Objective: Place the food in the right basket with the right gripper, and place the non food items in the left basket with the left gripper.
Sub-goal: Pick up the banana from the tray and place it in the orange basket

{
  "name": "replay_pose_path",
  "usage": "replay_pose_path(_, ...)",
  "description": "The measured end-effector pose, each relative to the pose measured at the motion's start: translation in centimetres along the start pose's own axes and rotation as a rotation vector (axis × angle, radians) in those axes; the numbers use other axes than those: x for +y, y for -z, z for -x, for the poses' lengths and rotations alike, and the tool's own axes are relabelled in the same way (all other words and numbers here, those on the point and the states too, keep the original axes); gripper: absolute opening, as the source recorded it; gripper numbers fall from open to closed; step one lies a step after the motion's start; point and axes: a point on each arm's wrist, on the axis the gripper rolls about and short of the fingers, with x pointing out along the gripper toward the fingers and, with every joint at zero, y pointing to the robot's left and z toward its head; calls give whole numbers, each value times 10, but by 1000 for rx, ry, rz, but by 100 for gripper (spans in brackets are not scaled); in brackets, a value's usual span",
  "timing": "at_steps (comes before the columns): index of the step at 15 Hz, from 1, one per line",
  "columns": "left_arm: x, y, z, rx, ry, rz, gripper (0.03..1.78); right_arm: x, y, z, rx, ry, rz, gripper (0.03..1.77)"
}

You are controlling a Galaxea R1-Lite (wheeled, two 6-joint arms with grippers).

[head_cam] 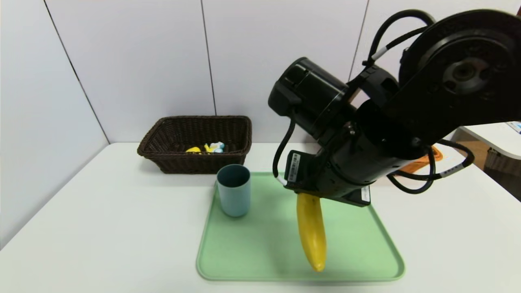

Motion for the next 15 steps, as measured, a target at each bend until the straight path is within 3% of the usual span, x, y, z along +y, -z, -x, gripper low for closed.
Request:
replay_pose_path(3,0,0,0,0,1,-3,169,-6,-5,13,-37,-17,21,42)
replay_pose_path(8,0,3,-2,11,13,-16,169,-26,-45,14,-166,-55,-88,42)
replay_pose_path(12,0,3,-2,15,15,-24,169,-59,-98,11,-314,-111,-259,42)
replay_pose_path(15,0,3,-2,15,15,-25,169,-89,-133,6,-369,-180,-427,42)
